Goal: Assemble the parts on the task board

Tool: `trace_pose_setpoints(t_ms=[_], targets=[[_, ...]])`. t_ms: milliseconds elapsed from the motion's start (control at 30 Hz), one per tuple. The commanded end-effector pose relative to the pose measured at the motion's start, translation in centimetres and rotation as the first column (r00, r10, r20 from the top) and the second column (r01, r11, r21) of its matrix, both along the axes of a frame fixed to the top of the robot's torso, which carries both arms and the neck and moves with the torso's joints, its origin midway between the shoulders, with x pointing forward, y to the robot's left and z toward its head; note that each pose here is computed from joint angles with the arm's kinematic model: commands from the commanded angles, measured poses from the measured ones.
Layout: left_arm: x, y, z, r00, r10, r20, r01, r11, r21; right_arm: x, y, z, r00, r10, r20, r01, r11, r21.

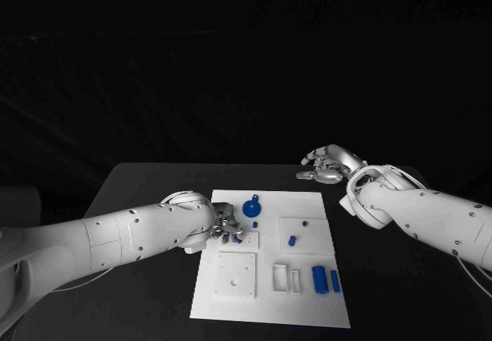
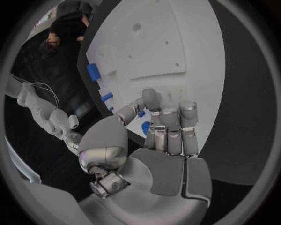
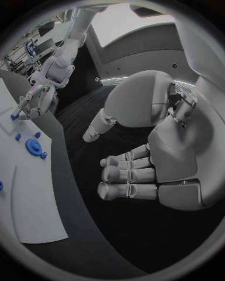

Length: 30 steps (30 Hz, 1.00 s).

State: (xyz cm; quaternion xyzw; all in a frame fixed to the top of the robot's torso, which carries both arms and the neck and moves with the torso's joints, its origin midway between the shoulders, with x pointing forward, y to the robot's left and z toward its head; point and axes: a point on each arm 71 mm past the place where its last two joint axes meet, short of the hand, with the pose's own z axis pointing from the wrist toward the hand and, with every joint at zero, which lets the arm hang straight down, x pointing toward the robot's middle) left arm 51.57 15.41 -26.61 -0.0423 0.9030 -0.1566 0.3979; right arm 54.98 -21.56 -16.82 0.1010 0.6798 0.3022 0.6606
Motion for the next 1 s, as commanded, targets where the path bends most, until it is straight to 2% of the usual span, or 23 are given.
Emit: trace_pose_setpoints(t_ms=[33,400,800,1000], targets=[[-0.11,0.1,-0.39,1.000,-0.009,0.006,0.009,1.000,0.021,-0.1,0.2,0.0,1.000,0.019,0.001,-0.019,1.000,-0.009],[-0.55,0.2,-0.07,0.999,-0.001,0.047,0.002,1.000,-0.020,-0.1,0.1,0.0,1.000,0.017,0.003,-0.017,1.000,-0.009],[-1.12,0.3,0.75,0.989,0.052,0.136,-0.034,0.991,-0.131,-0.1,-0.4,0.0,1.000,0.010,0.001,-0.010,1.000,-0.012],[-1.14,0.4,0.77,0.985,0.068,0.161,-0.044,0.988,-0.149,-0.2,-0.4,0.0,1.000,0.011,0.000,-0.011,1.000,-0.012]])
